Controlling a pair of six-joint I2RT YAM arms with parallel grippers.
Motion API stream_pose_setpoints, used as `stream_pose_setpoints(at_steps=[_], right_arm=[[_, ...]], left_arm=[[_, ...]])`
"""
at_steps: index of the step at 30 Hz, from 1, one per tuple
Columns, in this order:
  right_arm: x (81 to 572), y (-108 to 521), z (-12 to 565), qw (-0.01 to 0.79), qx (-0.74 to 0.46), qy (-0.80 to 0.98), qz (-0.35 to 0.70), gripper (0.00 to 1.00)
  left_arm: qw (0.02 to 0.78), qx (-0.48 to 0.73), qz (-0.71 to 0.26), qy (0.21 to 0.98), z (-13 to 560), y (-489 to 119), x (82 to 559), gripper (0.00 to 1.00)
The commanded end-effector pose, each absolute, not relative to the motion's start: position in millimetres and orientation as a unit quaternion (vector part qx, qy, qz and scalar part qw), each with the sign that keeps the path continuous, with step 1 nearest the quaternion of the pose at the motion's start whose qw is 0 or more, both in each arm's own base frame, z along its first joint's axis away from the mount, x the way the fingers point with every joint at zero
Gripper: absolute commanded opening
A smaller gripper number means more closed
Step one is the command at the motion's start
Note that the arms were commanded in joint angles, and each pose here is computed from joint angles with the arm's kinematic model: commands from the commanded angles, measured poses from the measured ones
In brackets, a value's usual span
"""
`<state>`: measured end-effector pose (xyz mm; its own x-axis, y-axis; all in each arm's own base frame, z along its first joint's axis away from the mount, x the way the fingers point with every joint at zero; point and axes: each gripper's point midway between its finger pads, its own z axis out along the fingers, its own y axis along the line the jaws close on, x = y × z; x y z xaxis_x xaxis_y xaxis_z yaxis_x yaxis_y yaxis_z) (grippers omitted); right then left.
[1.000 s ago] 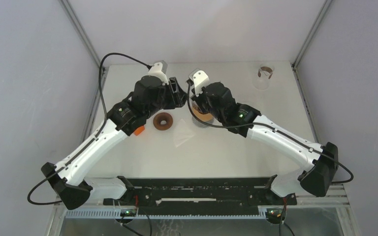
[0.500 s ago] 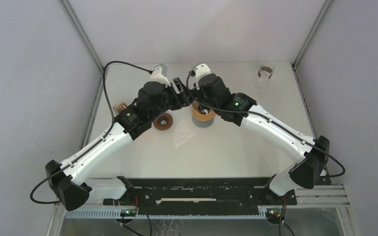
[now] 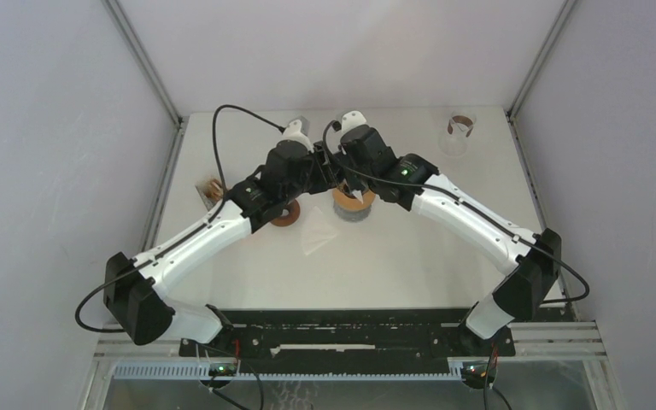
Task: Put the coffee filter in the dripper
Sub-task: Place the coffee filter in the coffee dripper.
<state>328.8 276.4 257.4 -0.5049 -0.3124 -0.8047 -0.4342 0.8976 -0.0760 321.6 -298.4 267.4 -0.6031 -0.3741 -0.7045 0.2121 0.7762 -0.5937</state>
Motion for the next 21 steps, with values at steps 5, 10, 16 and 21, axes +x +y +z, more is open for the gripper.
stream_pose_setpoints(at_steps=[5,10,16,21], right_arm=[[340,271,263,0.437,-0.184,0.878,0.064,0.00],[344,265,254,0.423,-0.179,0.887,0.048,0.00],[352,256,242,0.406,-0.170,0.897,0.034,0.00],[361,249,230,0.384,-0.168,0.908,0.019,0.00]], left_arm=[[0.449,-0.036,-0.344,0.823,287,-310,330,0.41],[0.439,-0.028,-0.340,0.831,280,-315,336,0.22],[0.422,-0.018,-0.338,0.841,274,-319,344,0.10],[0.401,-0.008,-0.332,0.854,268,-320,347,0.05]])
